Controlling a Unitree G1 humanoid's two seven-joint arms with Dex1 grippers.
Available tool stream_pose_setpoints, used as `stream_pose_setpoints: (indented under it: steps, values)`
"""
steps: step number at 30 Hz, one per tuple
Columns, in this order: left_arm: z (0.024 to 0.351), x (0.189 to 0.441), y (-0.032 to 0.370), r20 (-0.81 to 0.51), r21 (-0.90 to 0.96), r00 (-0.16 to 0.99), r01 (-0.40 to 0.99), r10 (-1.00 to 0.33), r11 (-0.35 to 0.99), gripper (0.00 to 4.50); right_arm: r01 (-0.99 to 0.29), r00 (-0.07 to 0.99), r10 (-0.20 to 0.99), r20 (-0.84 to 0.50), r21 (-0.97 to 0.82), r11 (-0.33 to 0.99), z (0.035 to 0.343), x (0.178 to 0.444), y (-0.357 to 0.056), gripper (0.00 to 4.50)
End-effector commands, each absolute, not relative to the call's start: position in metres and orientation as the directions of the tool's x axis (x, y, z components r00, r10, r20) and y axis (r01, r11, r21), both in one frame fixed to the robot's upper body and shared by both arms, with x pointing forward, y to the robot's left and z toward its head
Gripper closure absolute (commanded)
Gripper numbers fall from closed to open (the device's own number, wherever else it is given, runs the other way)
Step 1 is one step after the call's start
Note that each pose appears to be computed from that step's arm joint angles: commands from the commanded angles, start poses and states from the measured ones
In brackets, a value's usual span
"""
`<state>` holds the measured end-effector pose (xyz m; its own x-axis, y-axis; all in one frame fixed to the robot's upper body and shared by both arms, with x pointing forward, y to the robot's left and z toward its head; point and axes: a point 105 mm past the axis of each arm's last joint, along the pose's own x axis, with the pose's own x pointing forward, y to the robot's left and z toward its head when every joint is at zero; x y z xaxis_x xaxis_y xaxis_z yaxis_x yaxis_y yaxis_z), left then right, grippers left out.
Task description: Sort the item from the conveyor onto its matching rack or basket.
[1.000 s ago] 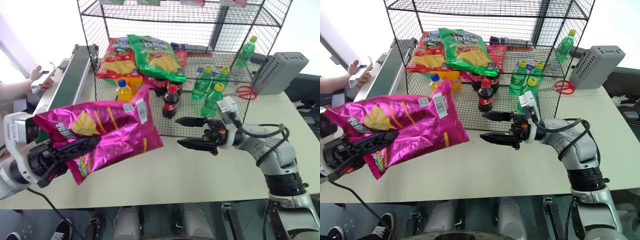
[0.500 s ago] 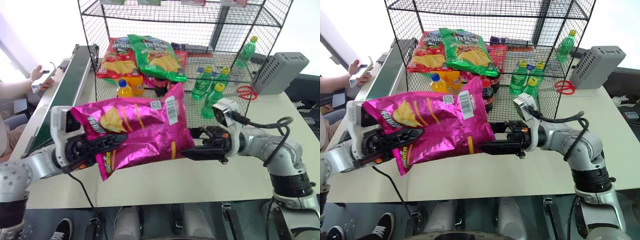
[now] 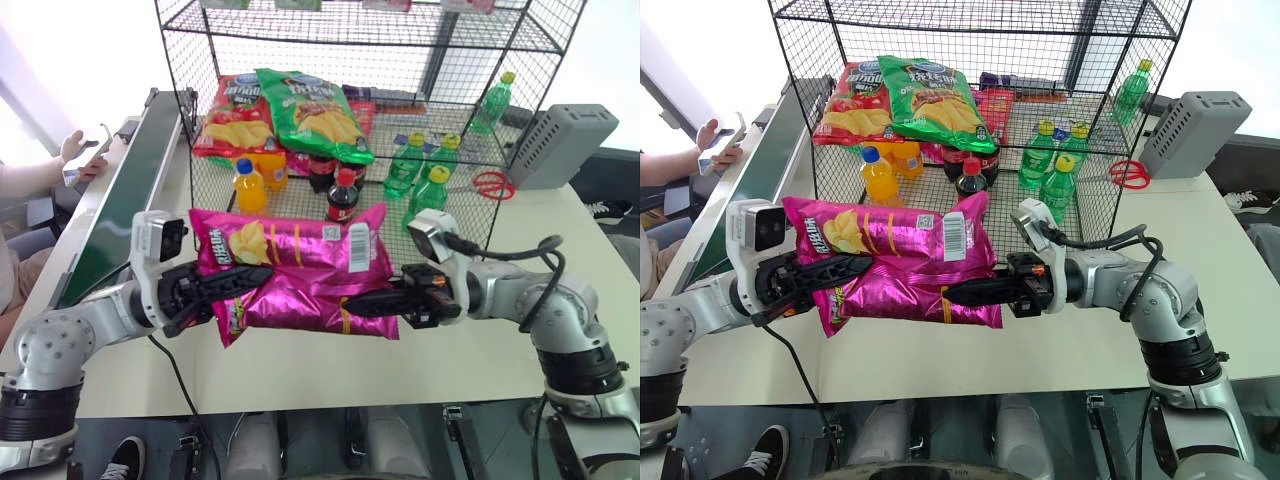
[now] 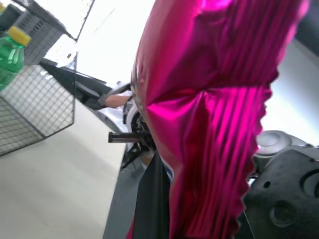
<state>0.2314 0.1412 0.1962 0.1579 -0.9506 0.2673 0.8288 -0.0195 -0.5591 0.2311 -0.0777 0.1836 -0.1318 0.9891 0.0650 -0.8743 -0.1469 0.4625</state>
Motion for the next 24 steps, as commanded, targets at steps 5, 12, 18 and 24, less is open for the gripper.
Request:
stream_pose_setpoints:
  steps: [5, 12, 18, 24]
  values:
    - [0.207, 0.239, 0.162, 0.276, -0.491, 0.265, 0.865, -0.924, 0.102, 1.15, -0.940, -0.038, 0.998, 0.046, 0.338, -0.051, 0.188, 0.242, -0.096, 4.50]
    - [0.198, 0.247, 0.183, 0.221, -0.429, 0.396, 0.860, -0.891, 0.276, 0.02, -0.970, 0.122, 0.992, -0.025, 0.207, 0.125, 0.197, 0.242, -0.132, 4.50]
    - [0.200, 0.266, 0.185, 0.231, -0.340, 0.482, 0.854, -0.845, 0.394, 0.02, -0.906, 0.385, 0.916, 0.115, -0.141, 0.399, 0.260, 0.263, -0.175, 4.50]
    - [0.200, 0.282, 0.163, 0.225, -0.244, 0.470, 0.875, -0.853, 0.418, 0.02, -0.726, 0.555, 0.819, 0.144, -0.397, 0.562, 0.292, 0.276, -0.218, 4.50]
